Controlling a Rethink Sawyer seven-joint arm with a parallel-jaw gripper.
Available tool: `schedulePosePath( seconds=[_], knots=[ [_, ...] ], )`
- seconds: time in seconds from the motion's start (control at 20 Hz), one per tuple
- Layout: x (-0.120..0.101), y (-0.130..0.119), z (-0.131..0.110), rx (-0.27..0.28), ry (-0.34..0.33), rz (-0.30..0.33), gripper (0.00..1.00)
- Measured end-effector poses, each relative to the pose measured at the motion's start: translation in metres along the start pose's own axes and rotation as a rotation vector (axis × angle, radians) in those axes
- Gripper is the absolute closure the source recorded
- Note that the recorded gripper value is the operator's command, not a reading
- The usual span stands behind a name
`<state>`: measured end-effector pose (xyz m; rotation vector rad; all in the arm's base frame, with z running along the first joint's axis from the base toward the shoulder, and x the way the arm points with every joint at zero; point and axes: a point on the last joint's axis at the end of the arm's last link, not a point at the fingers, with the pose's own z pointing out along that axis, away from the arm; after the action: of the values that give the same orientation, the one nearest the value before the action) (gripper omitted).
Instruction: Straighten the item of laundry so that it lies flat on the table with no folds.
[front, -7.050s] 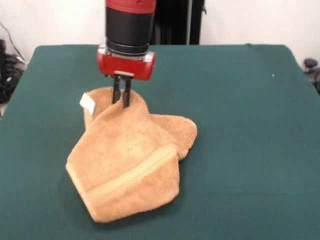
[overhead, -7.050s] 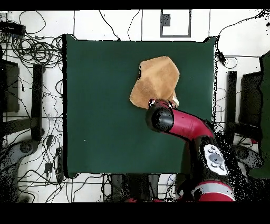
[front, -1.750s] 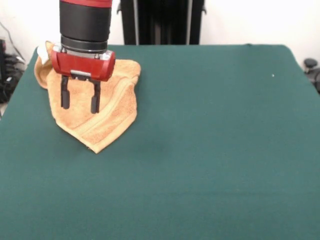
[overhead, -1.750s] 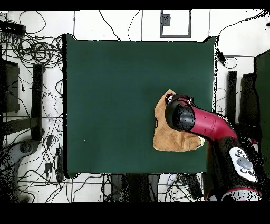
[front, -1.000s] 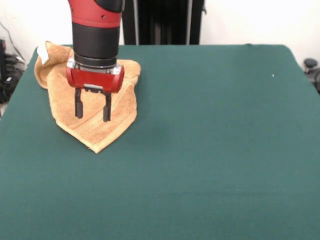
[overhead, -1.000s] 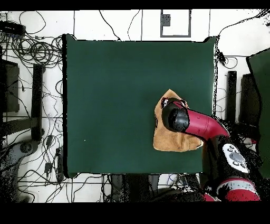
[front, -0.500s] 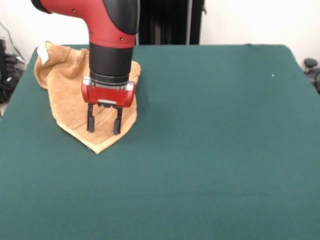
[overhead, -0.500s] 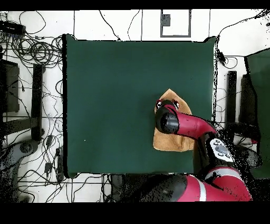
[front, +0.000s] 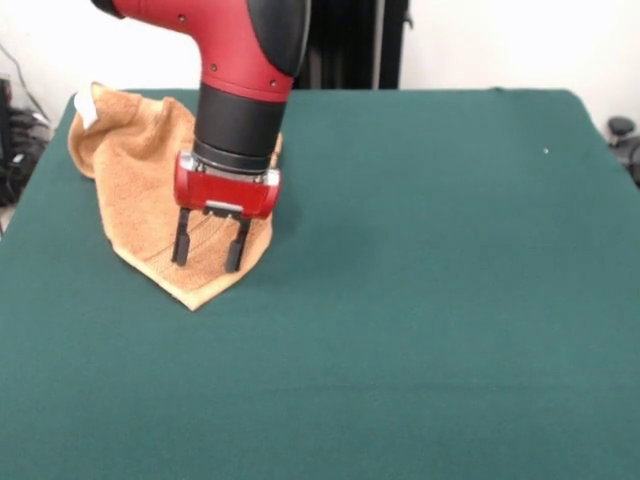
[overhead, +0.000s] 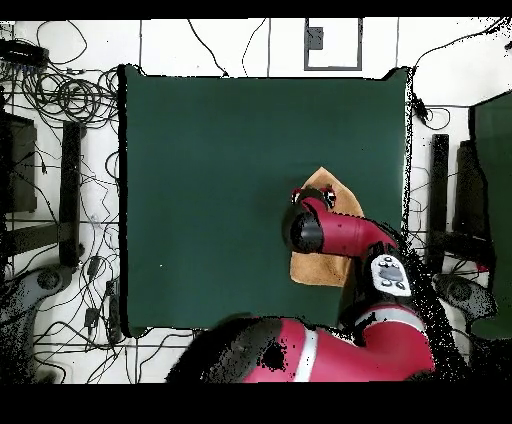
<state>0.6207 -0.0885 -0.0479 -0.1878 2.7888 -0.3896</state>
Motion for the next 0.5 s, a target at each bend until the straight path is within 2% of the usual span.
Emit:
schedulePosePath(
  seconds=[0.3, 0.5],
  knots=[
    [-0.004, 0.0017, 0.0014, 0.025, 0.011, -0.031, 0.0],
    [-0.0078, -0.0034, 0.0045, 0.006, 0.024, -0.002, 0.0]
  ],
)
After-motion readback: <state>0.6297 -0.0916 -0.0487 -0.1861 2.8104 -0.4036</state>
